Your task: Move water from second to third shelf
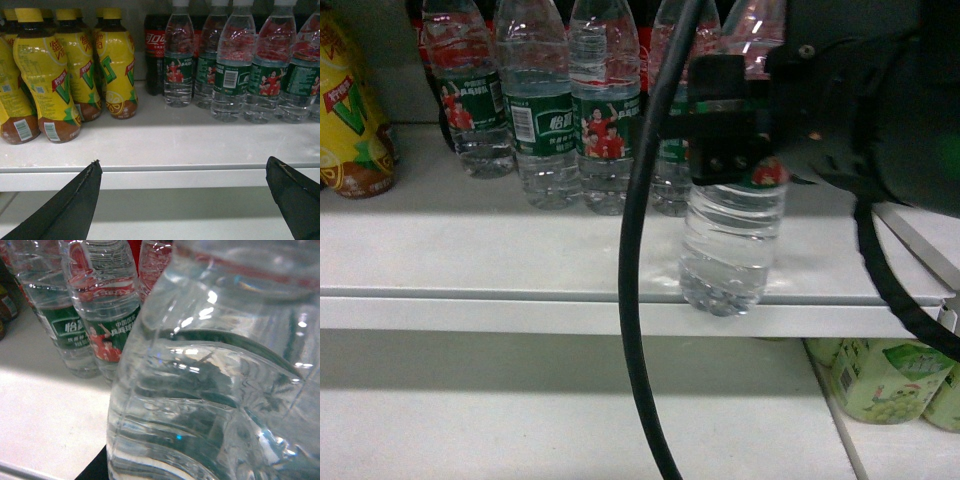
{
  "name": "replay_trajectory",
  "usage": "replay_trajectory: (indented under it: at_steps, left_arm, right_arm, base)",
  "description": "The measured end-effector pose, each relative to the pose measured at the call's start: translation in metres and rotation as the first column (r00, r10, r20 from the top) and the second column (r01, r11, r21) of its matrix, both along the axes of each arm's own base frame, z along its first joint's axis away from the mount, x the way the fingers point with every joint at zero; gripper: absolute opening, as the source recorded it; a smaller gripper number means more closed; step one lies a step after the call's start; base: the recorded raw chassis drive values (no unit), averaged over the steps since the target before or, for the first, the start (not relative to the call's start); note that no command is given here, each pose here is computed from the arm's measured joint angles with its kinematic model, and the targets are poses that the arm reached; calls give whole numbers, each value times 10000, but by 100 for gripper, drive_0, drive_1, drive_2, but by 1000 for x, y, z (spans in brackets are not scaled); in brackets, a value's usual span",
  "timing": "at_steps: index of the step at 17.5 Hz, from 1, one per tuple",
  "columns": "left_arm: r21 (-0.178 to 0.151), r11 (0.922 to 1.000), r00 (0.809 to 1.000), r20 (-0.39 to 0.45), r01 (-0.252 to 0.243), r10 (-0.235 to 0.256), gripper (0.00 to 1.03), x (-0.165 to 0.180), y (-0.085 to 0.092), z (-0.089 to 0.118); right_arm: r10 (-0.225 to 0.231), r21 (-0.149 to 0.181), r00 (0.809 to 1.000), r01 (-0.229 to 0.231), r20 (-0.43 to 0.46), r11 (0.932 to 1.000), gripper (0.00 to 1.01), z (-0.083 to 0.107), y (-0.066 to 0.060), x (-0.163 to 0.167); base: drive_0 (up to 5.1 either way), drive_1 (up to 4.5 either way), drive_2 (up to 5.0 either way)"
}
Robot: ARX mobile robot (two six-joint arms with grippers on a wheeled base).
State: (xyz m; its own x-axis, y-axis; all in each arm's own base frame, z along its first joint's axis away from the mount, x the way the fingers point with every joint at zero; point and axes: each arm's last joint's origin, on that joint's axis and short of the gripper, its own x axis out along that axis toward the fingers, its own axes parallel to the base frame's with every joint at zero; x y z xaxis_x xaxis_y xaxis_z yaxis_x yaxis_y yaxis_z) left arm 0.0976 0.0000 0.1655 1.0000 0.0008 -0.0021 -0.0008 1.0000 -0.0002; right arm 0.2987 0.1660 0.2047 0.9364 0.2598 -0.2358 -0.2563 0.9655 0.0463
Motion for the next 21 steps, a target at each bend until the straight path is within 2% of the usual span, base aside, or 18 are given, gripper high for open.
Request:
replay_trajectory:
  at_steps: [1, 2, 3, 4, 6, 7, 8, 10, 14, 21]
  left_arm:
    - [0, 10000, 10000, -4, 4, -4, 98, 0, 0, 0]
    - [0, 10000, 10000, -4, 4, -4, 98, 0, 0, 0]
    - [0, 10000, 10000, 0, 0, 0, 98, 0, 0, 0]
    - [0, 10000, 10000, 0, 4, -4, 98, 0, 0, 0]
    - [0, 10000, 10000, 0, 4, -4, 98, 0, 0, 0]
    - [0, 10000, 10000, -4, 4, -4, 98, 0, 0, 0]
    - [0, 10000, 10000, 0, 4, -4, 98, 0, 0, 0]
    - [0, 10000, 10000, 0, 0, 0, 98, 0, 0, 0]
    - [0, 10000, 10000, 0, 0, 0, 98, 0, 0, 0]
    - [0, 10000, 10000, -11, -4, 4, 98, 0, 0, 0]
  right_arm:
    - [11, -115, 10000, -10, 60, 9999, 44, 0, -6, -6]
    - [40, -449, 10000, -40, 9, 9990, 44, 2, -27, -22]
    - [-453, -616, 9990, 454, 29, 9971, 44, 12, -74, -55]
    - [-735, -721, 9973, 740, 96, 9947, 44, 21, -96, -73]
    - [-923, -694, 9952, 944, 338, 9931, 44, 35, -114, -91]
    - [-1472, -646, 9796, 1571, 1370, 9855, 44, 60, -131, -121]
    - [-1677, -642, 9703, 1811, 1743, 9814, 44, 64, -134, -129]
    - [-1776, -700, 9692, 1917, 1708, 9790, 44, 66, -137, -138]
    - [-1825, -567, 9675, 1950, 1753, 9792, 44, 68, -137, -144]
    - [-1827, -587, 9684, 1950, 1697, 9790, 44, 68, -137, -144]
  base:
    - [0, 0, 0]
    - [0, 0, 0]
    - [0, 0, 0]
    - [0, 0, 0]
    - [0, 0, 0]
    - [0, 0, 0]
    - [0, 0, 0]
    - [0, 0, 0]
    - [0, 0, 0]
    - [0, 0, 0]
